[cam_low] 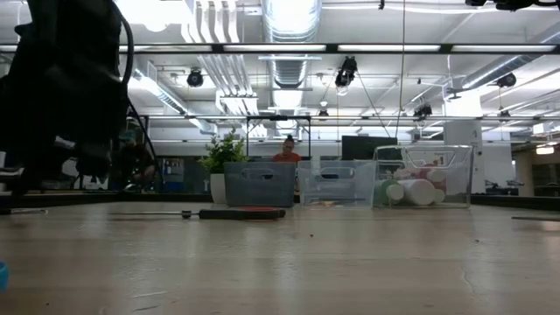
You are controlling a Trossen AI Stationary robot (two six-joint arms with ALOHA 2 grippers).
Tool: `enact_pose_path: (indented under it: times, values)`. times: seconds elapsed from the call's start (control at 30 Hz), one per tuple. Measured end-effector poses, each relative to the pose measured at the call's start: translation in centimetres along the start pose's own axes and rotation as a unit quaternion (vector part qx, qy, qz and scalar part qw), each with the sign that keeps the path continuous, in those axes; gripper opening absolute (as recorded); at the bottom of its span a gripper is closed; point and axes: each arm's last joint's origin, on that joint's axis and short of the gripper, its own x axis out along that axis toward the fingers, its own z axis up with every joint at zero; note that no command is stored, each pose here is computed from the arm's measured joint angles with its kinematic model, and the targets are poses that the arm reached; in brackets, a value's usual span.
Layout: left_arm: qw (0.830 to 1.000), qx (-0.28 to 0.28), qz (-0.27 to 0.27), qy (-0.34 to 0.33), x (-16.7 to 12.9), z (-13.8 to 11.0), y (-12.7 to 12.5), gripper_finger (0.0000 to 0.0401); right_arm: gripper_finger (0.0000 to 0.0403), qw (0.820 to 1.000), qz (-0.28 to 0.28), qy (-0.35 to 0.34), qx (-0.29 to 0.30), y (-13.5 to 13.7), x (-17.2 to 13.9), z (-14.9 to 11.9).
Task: Pick & Place Paint Supplies
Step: Put the silver paint brush into the white transparent bin
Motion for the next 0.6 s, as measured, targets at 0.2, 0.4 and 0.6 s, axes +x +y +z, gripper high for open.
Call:
enact_pose_path:
  times: [0.2,0.4,0.6]
  values:
    - [1.000,-0.003,0.012,-0.025,0.6,-0.4,-0.1,0.0093,0.0288,1.000,0.000,0.000,0.001,0.0,0.0,0.0]
    - [0.999,-0.006,0.023,-0.045,1.2,-0.8,-0.2,0.0093,0.0288,1.000,0.000,0.000,0.001,0.0,0.0,0.0]
    - [0.999,-0.022,0.020,-0.038,1.5,-1.3,-0.4,0.0093,0.0288,1.000,0.000,0.000,0.001,0.0,0.0,0.0]
